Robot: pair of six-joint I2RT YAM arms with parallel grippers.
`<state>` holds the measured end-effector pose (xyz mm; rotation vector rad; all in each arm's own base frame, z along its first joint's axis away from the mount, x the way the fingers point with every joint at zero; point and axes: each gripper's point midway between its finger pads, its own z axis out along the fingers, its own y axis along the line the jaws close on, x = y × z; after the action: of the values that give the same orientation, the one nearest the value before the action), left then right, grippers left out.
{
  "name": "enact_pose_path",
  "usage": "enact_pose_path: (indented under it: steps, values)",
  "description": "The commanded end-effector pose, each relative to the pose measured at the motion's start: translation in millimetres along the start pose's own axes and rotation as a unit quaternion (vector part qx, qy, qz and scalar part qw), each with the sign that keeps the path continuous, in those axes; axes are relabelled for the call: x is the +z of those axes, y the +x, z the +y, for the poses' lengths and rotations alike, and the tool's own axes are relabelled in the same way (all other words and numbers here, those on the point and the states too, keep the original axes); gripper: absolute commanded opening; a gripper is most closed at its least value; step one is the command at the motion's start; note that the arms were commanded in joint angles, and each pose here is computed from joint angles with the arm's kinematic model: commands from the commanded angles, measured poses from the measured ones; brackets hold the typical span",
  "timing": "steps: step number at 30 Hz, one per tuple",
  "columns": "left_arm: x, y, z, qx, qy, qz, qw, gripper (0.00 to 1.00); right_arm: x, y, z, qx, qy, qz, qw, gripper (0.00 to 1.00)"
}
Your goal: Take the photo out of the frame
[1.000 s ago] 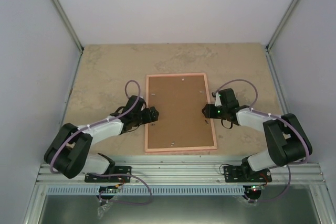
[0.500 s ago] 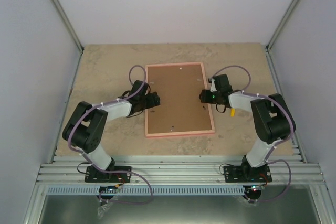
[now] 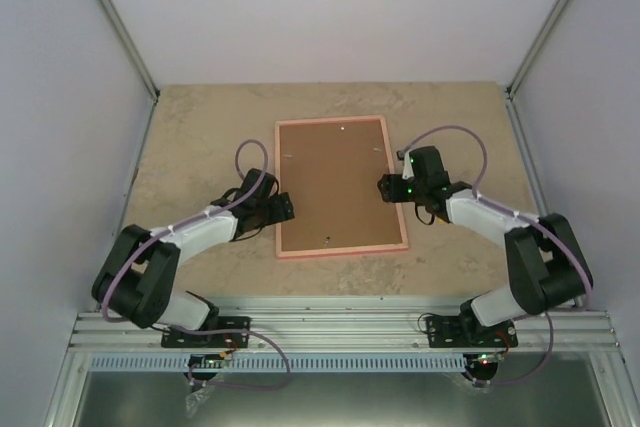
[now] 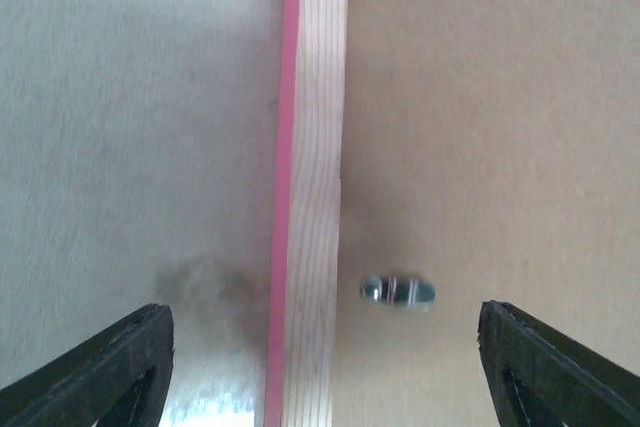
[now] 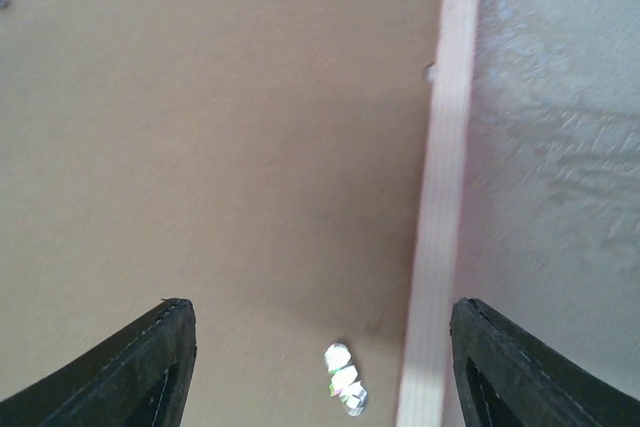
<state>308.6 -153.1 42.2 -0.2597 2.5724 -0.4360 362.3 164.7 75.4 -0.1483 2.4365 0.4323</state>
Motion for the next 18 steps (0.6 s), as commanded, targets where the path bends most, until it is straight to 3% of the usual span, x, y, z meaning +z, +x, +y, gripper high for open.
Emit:
enact_pose_path:
  steps: [1,7,18]
  values:
    - [-11,25,10,0.006,-0.021,0.014,1.0,0.83,-17,26,14,-0.032,-0.009,0.011,0.999,0.72]
    - [-16,43,15,0.015,-0.032,0.026,0.999,0.73,-34,51,45,-0.079,-0.038,0.014,0.996,0.76]
    - [-6,56,10,0.019,-0.027,0.045,0.998,0.55,-51,53,78,-0.134,-0.076,-0.012,0.988,0.8]
